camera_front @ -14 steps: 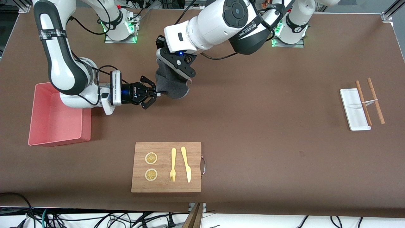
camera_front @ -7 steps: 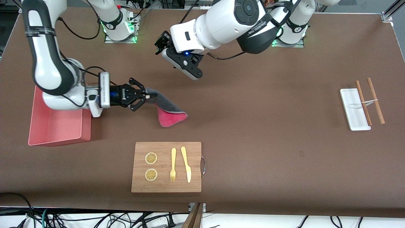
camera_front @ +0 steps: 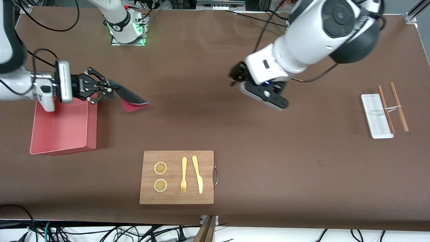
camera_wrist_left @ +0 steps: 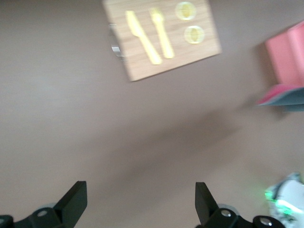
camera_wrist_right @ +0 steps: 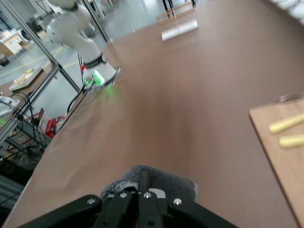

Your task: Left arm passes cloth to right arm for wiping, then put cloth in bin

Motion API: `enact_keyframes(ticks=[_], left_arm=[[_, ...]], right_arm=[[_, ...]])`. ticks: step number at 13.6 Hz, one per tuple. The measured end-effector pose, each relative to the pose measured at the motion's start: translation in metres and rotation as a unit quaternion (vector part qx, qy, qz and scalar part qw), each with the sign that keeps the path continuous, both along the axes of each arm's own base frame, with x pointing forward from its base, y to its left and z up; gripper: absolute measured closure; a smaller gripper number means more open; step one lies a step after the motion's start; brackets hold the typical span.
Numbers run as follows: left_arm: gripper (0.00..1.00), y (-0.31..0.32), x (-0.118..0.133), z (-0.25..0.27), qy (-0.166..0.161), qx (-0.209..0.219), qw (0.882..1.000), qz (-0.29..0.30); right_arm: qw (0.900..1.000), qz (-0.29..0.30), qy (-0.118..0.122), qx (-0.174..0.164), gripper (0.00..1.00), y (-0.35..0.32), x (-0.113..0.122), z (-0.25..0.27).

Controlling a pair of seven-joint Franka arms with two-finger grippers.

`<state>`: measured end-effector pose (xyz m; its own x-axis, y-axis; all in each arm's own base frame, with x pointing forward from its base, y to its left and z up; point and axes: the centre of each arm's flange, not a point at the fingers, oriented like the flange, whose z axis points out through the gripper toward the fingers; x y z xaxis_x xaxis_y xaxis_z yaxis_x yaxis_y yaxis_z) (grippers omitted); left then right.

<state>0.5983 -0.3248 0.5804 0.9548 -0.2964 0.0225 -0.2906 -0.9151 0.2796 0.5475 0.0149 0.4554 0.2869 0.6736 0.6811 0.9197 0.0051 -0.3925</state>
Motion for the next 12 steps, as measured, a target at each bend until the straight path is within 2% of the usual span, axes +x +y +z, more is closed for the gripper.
enact_keyframes(ticks=[3, 5, 6, 7, 9, 12], left_arm=[[0.0, 0.078, 0.032, -0.018, 0.005, 0.055, 0.998, 0.035], [0.0, 0.142, 0.053, -0.031, 0.012, 0.071, 0.995, 0.069], [0.0, 0.173, 0.06, -0.034, 0.008, 0.087, 0.993, 0.075], [0.0, 0.196, 0.065, -0.037, 0.002, 0.108, 0.991, 0.073], [0.0, 0.22, 0.069, -0.037, -0.008, 0.141, 0.988, 0.065], [0.0, 0.235, 0.069, -0.034, -0.01, 0.165, 0.984, 0.061]], right_arm=[[0.992, -0.038, 0.034, -0.117, 0.98, -0.024, -0.018, 0.042], [0.978, -0.078, 0.056, -0.187, 0.98, -0.033, -0.019, 0.059], [0.966, -0.102, 0.071, -0.226, 0.98, -0.035, -0.017, 0.065], [0.951, -0.128, 0.085, -0.268, 0.98, -0.031, -0.015, 0.07], [0.913, -0.187, 0.109, -0.346, 0.98, -0.012, -0.012, 0.077], [0.849, -0.286, 0.129, -0.426, 0.98, 0.023, -0.007, 0.076]])
